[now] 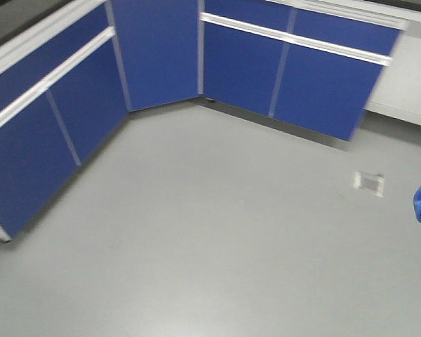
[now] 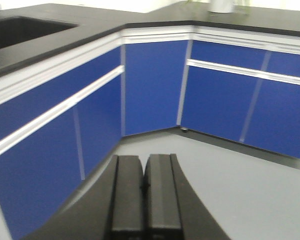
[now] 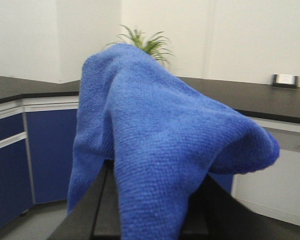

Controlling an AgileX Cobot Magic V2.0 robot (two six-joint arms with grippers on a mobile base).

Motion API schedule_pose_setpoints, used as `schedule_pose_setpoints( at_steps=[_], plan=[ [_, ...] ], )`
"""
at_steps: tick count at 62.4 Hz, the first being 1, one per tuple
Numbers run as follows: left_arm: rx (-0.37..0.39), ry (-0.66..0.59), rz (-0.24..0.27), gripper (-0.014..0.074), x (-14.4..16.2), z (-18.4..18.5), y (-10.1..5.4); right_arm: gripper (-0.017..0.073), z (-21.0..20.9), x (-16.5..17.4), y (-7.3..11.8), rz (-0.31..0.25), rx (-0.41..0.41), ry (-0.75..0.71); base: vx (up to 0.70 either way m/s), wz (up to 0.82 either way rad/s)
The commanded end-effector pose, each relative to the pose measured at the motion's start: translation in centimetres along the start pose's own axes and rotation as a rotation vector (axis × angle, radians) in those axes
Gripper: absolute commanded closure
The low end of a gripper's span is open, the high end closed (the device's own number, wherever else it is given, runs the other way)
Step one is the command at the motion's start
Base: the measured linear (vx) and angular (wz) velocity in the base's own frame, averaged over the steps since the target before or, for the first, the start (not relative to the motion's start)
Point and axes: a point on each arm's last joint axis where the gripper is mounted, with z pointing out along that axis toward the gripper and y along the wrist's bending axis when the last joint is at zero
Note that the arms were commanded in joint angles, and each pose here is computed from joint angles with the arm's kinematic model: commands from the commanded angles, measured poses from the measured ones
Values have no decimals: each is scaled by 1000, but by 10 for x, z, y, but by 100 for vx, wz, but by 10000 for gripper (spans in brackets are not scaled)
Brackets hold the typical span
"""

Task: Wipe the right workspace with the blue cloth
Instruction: 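Drive the base to the other bench holding the cloth in the right gripper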

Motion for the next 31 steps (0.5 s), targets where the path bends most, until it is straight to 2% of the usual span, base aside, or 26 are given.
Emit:
schedule_pose_setpoints(
  at_steps=[1,31],
  plan=[
    [19,-65,-6,599,2,1,-1,559,0,-17,0,-7,3,-114,-16,-49],
    [19,-65,-6,599,2,1,-1,559,0,-17,0,-7,3,-114,-11,-40]
  ],
)
